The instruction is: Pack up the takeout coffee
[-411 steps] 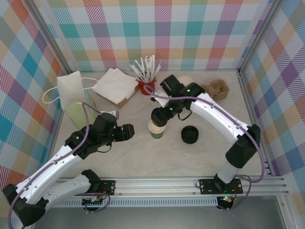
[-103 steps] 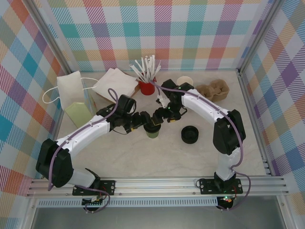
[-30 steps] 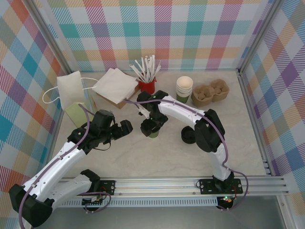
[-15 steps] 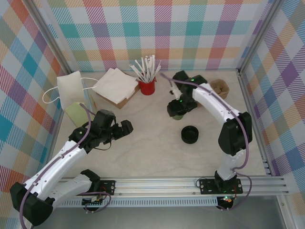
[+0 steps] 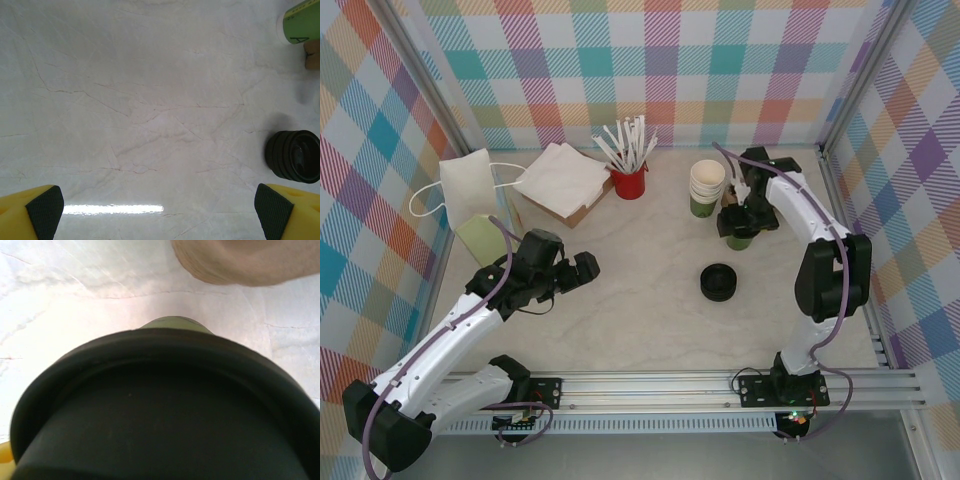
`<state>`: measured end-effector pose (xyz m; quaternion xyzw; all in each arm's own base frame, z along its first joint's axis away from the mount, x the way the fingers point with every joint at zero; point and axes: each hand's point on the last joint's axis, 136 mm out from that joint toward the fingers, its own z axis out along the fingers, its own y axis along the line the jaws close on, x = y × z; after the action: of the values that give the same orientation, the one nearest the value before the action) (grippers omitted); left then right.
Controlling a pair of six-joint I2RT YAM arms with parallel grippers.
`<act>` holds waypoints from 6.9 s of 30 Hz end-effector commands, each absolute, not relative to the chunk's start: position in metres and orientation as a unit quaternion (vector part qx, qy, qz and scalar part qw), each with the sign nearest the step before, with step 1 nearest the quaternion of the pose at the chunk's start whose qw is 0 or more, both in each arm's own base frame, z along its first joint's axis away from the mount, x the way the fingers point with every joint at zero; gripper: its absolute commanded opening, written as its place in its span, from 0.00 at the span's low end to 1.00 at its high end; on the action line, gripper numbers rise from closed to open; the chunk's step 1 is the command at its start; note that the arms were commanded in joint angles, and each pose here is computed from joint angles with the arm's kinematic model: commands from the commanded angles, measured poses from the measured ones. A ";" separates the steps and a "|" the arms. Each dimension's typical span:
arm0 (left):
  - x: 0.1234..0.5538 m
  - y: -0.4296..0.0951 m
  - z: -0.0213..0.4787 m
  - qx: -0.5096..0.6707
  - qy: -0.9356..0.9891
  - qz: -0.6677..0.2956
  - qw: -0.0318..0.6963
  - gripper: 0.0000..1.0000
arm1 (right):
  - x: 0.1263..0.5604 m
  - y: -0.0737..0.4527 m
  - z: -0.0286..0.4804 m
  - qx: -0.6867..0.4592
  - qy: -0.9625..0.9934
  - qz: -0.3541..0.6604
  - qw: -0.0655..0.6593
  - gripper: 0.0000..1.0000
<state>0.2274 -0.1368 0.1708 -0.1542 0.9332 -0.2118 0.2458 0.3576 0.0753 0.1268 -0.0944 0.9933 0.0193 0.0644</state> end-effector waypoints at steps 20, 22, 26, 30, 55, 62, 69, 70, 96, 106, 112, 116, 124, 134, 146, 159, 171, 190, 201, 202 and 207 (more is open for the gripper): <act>0.227 -0.132 0.175 -0.159 0.932 -0.209 0.250 1.00 | 0.348 0.069 0.098 -0.067 0.996 0.050 0.044 1.00; 0.226 -0.130 0.175 -0.165 0.931 -0.209 0.251 1.00 | 0.346 0.068 0.103 -0.065 0.996 0.049 0.046 1.00; 0.226 -0.129 0.177 -0.170 0.929 -0.210 0.253 1.00 | 0.341 0.071 0.118 -0.060 0.994 0.068 0.061 1.00; 0.226 -0.131 0.178 -0.167 0.929 -0.213 0.252 1.00 | 0.336 0.072 0.140 -0.055 0.992 0.078 0.084 1.00; 0.263 -0.077 0.367 -0.040 0.922 -0.068 0.380 1.00 | 0.268 0.076 0.275 0.004 0.918 0.183 0.351 1.00; 0.298 -0.029 0.390 -0.093 0.909 -0.040 0.404 1.00 | 0.240 0.077 0.267 0.002 0.912 0.197 0.359 1.00; 0.334 0.012 0.384 -0.142 0.898 -0.039 0.415 1.00 | 0.228 0.086 0.264 0.005 0.900 0.237 0.365 1.00; 0.338 0.017 0.379 -0.148 0.899 -0.042 0.409 1.00 | 0.227 0.086 0.262 0.006 0.901 0.237 0.364 1.00; 0.396 0.046 0.281 -0.193 0.923 -0.069 0.326 0.76 | 0.230 0.090 0.243 0.006 0.911 0.242 0.334 1.00; 0.397 0.050 0.269 -0.178 0.931 -0.052 0.314 0.37 | 0.231 0.092 0.240 0.010 0.913 0.248 0.325 1.00; 0.393 0.049 0.267 -0.172 0.933 -0.051 0.312 0.17 | 0.231 0.092 0.239 0.012 0.912 0.250 0.324 1.00; 0.389 0.049 0.269 -0.167 0.934 -0.046 0.313 0.09 | 0.232 0.092 0.239 0.013 0.913 0.251 0.322 1.00; 0.375 0.042 0.289 -0.156 0.929 -0.042 0.333 0.00 | 0.231 0.093 0.237 0.017 0.914 0.252 0.317 1.00; 0.337 0.017 0.322 -0.125 0.928 -0.013 0.352 0.00 | 0.232 0.090 0.235 0.021 0.917 0.246 0.315 1.00; 0.280 -0.056 0.360 -0.059 0.921 -0.026 0.385 0.00 | 0.233 0.090 0.234 0.026 0.918 0.246 0.311 1.00; 0.268 -0.184 0.365 0.043 0.911 -0.057 0.406 0.00 | 0.231 0.081 0.230 0.032 0.927 0.216 0.304 1.00; 0.263 -0.259 0.320 0.065 0.930 -0.069 0.355 0.00 | 0.225 0.071 0.230 0.025 0.937 0.181 0.297 1.00; 0.260 -0.290 0.313 0.090 0.931 -0.122 0.331 0.57 | 0.274 0.043 0.221 -0.011 0.964 0.064 0.258 1.00; 0.243 -0.238 0.358 0.076 0.903 -0.135 0.400 0.78 | 0.354 0.023 0.217 -0.024 0.969 0.012 0.247 1.00; 0.242 -0.230 0.359 0.072 0.902 -0.128 0.407 0.79 | 0.361 0.020 0.215 -0.026 0.970 0.009 0.243 1.00; 0.231 -0.198 0.364 0.049 0.893 -0.120 0.430 0.81 | 0.395 0.009 0.202 -0.029 0.974 -0.003 0.226 1.00</act>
<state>0.2330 -0.2131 0.3664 0.0571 0.8967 -0.1426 0.4151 0.3784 0.0172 0.2006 -0.0151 0.9749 0.0116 0.2217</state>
